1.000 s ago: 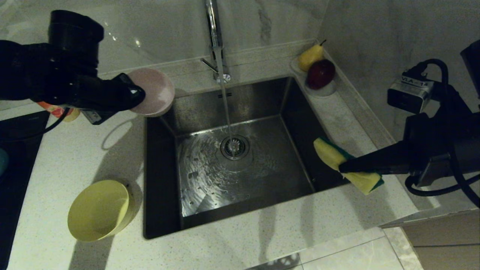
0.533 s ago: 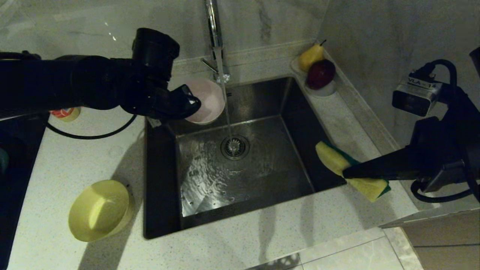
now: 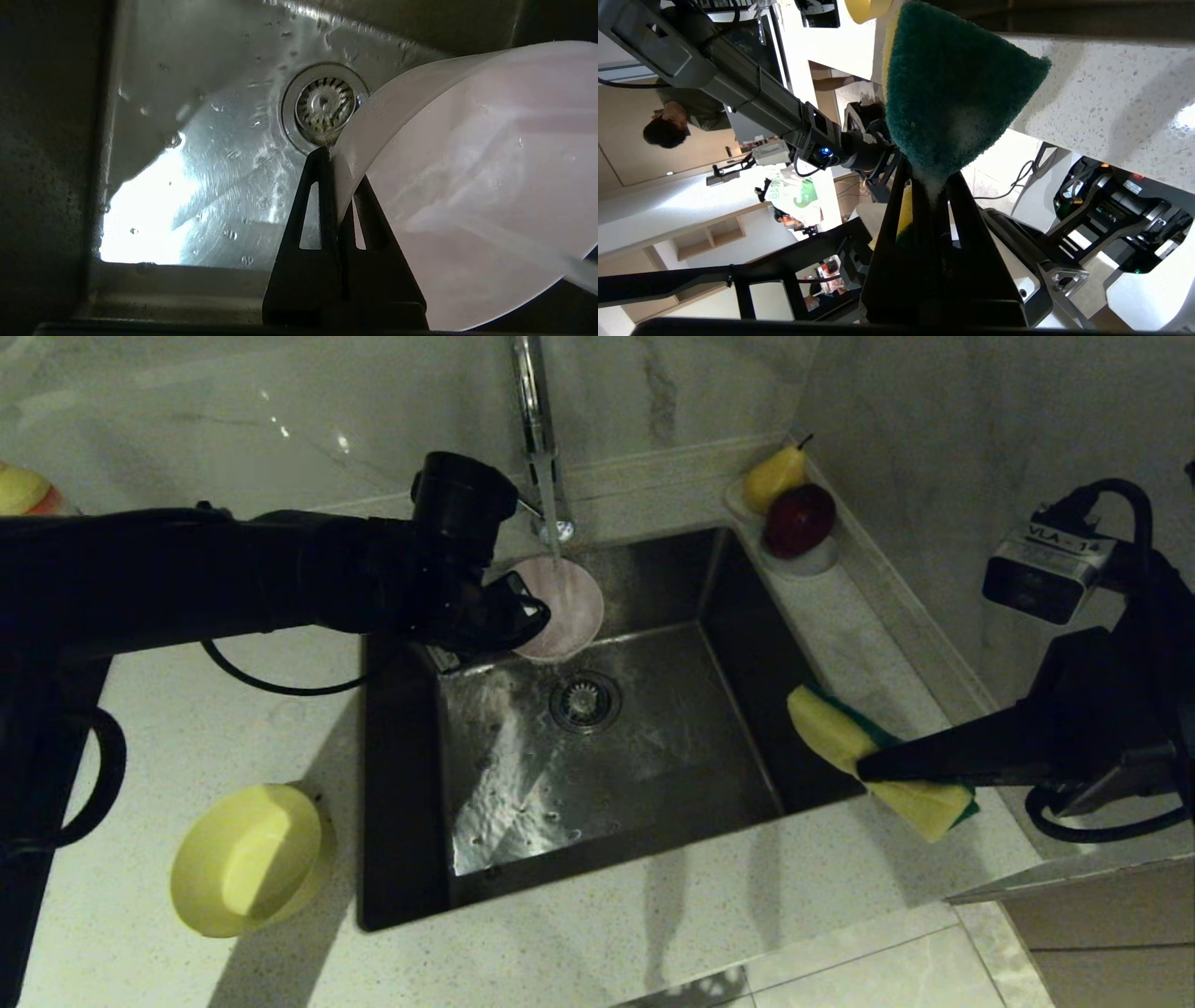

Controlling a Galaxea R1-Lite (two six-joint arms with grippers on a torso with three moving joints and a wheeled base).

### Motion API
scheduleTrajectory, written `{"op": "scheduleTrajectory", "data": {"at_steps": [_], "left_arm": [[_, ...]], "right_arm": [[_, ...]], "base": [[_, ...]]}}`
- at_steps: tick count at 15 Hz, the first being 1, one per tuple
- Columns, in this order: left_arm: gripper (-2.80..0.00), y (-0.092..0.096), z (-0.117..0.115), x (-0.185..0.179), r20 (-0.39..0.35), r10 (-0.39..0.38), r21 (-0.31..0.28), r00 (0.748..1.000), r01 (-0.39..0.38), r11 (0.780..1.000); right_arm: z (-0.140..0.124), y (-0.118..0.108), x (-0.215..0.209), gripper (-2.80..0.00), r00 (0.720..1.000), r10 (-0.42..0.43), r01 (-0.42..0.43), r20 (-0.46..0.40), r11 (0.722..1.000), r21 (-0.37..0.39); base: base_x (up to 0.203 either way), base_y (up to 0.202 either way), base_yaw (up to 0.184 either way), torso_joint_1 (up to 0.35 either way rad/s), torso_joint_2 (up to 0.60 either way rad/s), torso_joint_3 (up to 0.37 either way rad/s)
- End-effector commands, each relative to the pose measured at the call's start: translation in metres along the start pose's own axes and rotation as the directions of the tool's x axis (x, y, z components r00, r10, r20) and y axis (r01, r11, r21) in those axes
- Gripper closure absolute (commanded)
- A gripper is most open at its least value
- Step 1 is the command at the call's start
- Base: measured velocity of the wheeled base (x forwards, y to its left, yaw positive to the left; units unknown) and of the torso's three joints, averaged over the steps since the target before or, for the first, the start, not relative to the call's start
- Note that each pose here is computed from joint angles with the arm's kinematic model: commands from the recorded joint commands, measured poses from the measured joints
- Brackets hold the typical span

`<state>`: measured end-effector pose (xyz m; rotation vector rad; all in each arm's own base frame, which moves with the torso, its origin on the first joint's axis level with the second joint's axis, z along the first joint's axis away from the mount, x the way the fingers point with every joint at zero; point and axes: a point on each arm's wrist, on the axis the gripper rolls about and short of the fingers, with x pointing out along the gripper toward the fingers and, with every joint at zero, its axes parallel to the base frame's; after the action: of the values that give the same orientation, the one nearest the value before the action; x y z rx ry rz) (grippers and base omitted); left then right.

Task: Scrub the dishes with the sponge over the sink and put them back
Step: Wash the bowl

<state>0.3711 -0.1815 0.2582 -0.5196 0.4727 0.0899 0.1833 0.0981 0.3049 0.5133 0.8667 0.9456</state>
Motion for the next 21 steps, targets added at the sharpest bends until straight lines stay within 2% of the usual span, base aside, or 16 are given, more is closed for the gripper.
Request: {"op": "scheduleTrajectory", "data": {"at_steps": [1, 7, 10, 15, 18, 21], "left_arm": [[0.00, 0.001, -0.001, 0.001, -0.005, 0.008, -0.009, 1.000, -0.008, 1.000], [0.00, 0.003, 0.000, -0.011, -0.030, 0.014, -0.032, 0.999, -0.015, 0.999], [0.00, 0.005, -0.005, -0.011, -0.069, 0.020, -0.037, 0.997, -0.023, 0.999], [0.00, 0.007, -0.004, -0.014, -0.076, 0.021, -0.036, 0.997, -0.023, 0.999], [0.00, 0.011, 0.005, -0.031, -0.042, 0.022, -0.041, 0.999, -0.024, 0.999], [0.00, 0.019, 0.031, -0.059, 0.082, 0.025, -0.034, 0.996, -0.023, 0.999]], "right_arm": [[0.000, -0.001, 0.001, 0.00, 1.000, 0.001, -0.001, -0.004, 1.000, 0.005], [-0.002, -0.002, 0.000, 0.00, 1.000, 0.000, 0.000, -0.006, 1.000, 0.006], [-0.003, -0.001, 0.000, 0.00, 1.000, 0.001, -0.001, -0.005, 1.000, 0.005], [-0.004, -0.004, 0.001, 0.00, 1.000, -0.004, 0.004, -0.013, 1.000, 0.013], [-0.003, -0.005, 0.003, 0.00, 1.000, -0.006, 0.006, -0.017, 1.000, 0.017], [-0.003, -0.007, 0.006, 0.00, 1.000, -0.007, 0.007, -0.026, 1.000, 0.026]], "base": [[0.000, 0.000, 0.000, 0.000, 0.00, 0.000], [0.000, 0.000, 0.000, 0.000, 0.00, 0.000], [0.000, 0.000, 0.000, 0.000, 0.00, 0.000], [0.000, 0.000, 0.000, 0.000, 0.00, 0.000], [0.000, 0.000, 0.000, 0.000, 0.00, 0.000], [0.000, 0.000, 0.000, 0.000, 0.00, 0.000]]}}
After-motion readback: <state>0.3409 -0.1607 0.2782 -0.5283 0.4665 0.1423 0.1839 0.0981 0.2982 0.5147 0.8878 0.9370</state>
